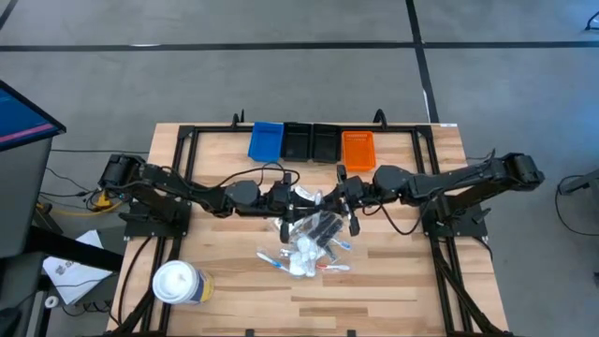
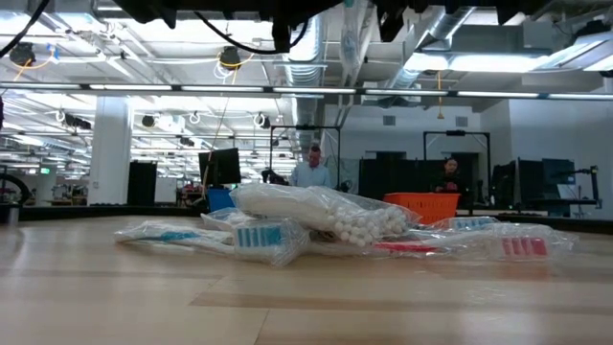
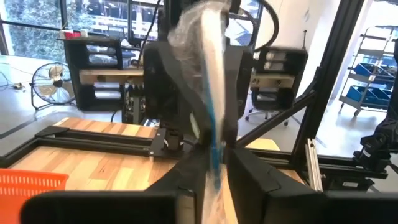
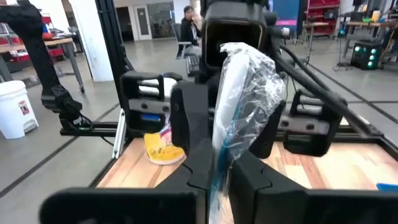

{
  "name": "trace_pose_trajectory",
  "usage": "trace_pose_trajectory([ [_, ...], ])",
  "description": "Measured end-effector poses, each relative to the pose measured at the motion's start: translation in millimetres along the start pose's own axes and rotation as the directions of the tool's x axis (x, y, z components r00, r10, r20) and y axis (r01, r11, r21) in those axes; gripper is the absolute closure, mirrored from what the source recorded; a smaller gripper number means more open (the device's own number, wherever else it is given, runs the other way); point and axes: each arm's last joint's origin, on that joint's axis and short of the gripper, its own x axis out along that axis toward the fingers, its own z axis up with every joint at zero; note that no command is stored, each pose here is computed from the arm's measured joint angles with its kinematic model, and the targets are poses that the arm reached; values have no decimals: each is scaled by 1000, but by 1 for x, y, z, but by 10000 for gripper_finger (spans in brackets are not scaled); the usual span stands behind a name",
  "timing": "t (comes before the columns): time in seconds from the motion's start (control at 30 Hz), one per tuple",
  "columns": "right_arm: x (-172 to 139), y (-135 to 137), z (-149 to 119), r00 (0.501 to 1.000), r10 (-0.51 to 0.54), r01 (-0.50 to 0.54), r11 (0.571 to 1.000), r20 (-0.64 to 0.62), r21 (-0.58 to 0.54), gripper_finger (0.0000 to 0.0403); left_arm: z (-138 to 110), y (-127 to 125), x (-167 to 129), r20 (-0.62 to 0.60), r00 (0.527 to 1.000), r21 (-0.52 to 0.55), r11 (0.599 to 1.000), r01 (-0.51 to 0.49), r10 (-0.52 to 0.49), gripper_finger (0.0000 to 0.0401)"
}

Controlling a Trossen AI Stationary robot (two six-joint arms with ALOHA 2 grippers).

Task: Pick & Place Travel size toiletries
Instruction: Put the blue toothbrush into the orange bin

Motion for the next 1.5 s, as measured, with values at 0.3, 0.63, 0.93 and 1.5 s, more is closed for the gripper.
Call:
trace_pose_trajectory([
  [0.3,-12,-5,6,999,-44,43,999,-20,-13,388,12,-9,-11,-13,1000,1,1000,28,-28,279],
  [0.63,-36,-7,16,973,-224,220,974,-61,-60,394,15,-14,-18,-58,998,8,1000,12,-12,247],
  [0.93,-58,-12,18,882,-458,446,887,-114,-119,394,13,-12,-18,-71,997,-14,1000,-27,26,256],
  [1.5,-114,-111,3,636,-684,751,654,-358,86,394,66,21,-61,8,961,-85,958,-274,276,257],
])
